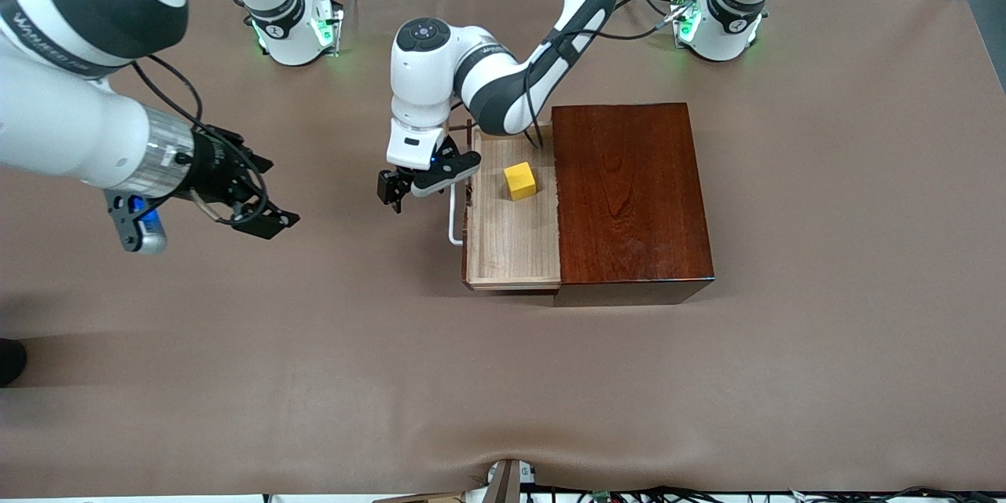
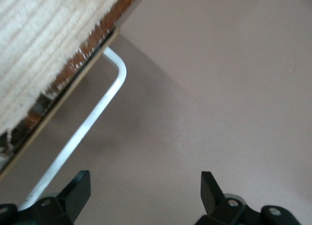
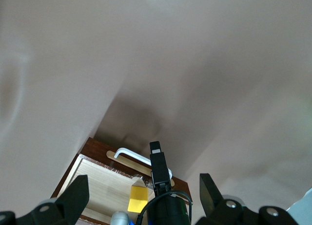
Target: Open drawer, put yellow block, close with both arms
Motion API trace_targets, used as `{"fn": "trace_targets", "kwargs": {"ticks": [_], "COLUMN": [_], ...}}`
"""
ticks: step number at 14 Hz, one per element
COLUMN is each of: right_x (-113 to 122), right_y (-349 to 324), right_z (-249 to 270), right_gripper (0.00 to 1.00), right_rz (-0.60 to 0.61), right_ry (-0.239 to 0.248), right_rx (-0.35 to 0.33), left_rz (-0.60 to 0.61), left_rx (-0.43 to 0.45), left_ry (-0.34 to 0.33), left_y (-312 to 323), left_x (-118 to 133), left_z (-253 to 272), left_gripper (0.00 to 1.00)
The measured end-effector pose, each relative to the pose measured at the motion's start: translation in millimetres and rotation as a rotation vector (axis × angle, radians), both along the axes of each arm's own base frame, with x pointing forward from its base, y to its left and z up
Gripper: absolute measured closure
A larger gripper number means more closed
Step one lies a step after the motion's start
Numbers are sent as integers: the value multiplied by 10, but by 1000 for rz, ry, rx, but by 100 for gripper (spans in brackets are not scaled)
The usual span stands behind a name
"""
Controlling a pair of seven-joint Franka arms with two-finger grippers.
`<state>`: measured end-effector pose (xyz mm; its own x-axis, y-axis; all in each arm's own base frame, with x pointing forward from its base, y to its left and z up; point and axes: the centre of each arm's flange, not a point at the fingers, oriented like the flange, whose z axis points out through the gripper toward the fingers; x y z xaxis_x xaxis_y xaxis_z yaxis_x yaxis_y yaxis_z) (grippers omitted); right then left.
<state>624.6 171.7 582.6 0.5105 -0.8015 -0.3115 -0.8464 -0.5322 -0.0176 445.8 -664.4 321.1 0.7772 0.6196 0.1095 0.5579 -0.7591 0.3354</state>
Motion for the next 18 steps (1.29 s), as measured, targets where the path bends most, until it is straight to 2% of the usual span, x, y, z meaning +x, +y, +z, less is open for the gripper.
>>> {"fn": "trace_targets", "kwargs": {"ticks": [5,10,14,18], "right_x": [60,45,-1,-57], "right_y": [-386,-498,-596,-919], "right_z": [54,105,232,295], "right_gripper": [0,0,0,0], "right_rz": [54,185,321,449], "right_ry": [-37,-89,-142,-138], "right_rx": [6,-55,-105,-104], "left_rz": [12,24,26,28], "left_rx": [9,62,63,91], "left_ry": [-1,29,31,56], "left_y": [-12,41,43,136], "left_x": [5,3,14,120], "left_z": [-146,-248,-241,-224], "left_gripper": [0,0,0,0]}}
